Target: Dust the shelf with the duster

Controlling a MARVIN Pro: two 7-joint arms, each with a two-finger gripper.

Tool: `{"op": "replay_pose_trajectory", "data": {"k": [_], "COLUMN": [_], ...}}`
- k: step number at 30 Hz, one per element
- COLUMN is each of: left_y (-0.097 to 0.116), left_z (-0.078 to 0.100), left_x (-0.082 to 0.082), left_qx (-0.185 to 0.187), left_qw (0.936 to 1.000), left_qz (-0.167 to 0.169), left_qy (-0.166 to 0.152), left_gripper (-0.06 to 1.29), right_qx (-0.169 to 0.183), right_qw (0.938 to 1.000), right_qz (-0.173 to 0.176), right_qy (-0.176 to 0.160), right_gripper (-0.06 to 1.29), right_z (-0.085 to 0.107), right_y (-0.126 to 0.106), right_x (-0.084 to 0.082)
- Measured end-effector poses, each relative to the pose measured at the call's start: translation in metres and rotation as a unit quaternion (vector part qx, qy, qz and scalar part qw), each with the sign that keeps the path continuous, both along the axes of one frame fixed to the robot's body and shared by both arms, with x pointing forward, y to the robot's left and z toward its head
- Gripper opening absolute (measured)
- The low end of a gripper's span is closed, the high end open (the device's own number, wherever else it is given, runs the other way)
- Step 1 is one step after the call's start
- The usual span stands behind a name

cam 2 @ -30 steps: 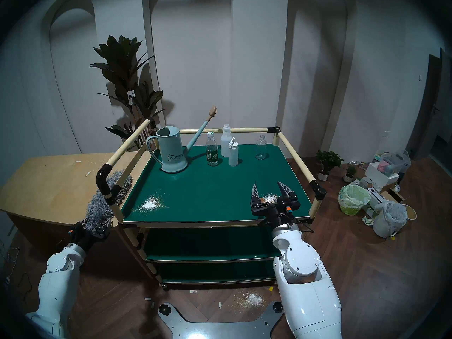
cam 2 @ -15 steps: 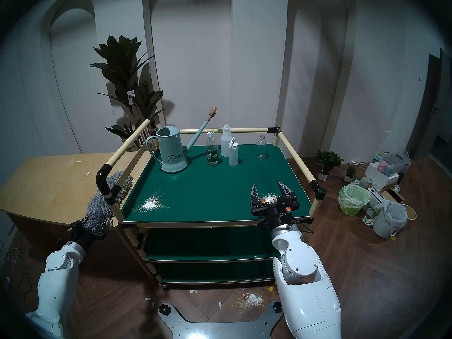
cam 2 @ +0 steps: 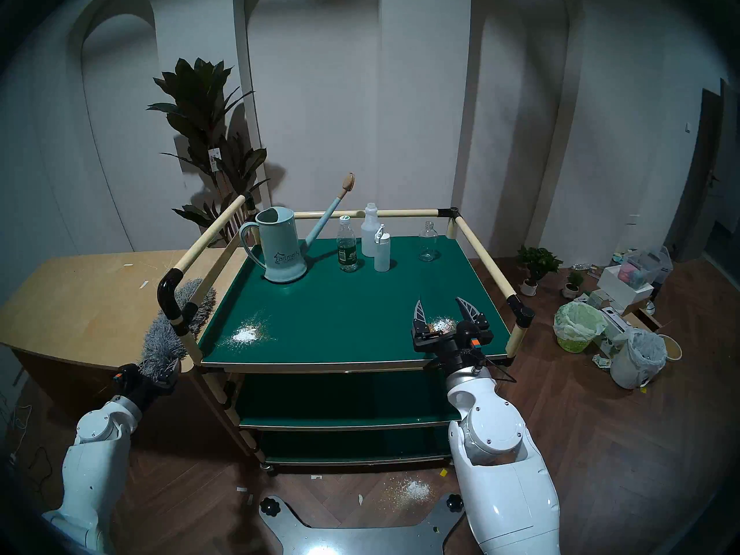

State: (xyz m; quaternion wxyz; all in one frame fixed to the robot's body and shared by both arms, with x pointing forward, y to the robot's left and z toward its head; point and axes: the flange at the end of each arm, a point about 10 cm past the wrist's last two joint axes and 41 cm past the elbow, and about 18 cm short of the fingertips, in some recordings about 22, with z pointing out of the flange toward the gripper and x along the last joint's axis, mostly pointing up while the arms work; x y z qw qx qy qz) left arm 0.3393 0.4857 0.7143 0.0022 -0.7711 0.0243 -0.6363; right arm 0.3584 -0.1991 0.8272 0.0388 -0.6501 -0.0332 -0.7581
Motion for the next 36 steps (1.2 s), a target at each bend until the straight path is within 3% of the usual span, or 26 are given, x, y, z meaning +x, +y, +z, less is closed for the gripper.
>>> {"op": "replay_pose_trajectory", "data": {"k": [2,6,15,17,18,21,27,36], "left_y": [0.0,0.0,0.001,0.001,0.001,0.002,0.003,0.009], "left_z": [0.0,0.001,0.0,0.0,0.0,0.0,0.0,0.01], "left_x": [0.0,0.0,0.0,0.001,0.001,0.001,0.001,-0.004], "left_qx": [0.0,0.001,-0.004,-0.005,-0.007,-0.01,-0.024,-0.056], "left_qw": [1.0,1.0,1.0,1.0,0.9999,0.9999,0.9996,0.996], "left_qz": [0.0,0.002,0.004,0.004,0.003,0.004,0.012,0.07], "left_qy": [0.001,0.001,0.006,0.007,0.008,0.01,0.011,0.005], "left_gripper": [1.09,0.84,0.79,0.66,0.48,0.36,0.29,0.29], "right_qx": [0.0,0.0,0.0,0.0,-0.001,-0.002,-0.004,-0.003], "right_qw": [1.0,1.0,1.0,1.0,1.0,1.0,1.0,1.0], "right_qz": [0.0,0.0,-0.002,-0.002,-0.003,-0.004,-0.007,-0.008], "right_qy": [0.0,0.0,0.0,0.0,0.0,0.0,0.0,0.001], "right_gripper": [1.25,1.25,1.25,1.25,1.25,1.25,1.25,1.25], "right_z": [0.0,-0.001,-0.001,-0.001,-0.001,-0.001,-0.001,-0.002], "right_y": [0.0,-0.001,-0.001,-0.002,-0.002,-0.002,-0.002,-0.002], "right_x": [0.0,0.0,0.0,0.0,0.0,0.0,0.0,0.0]}}
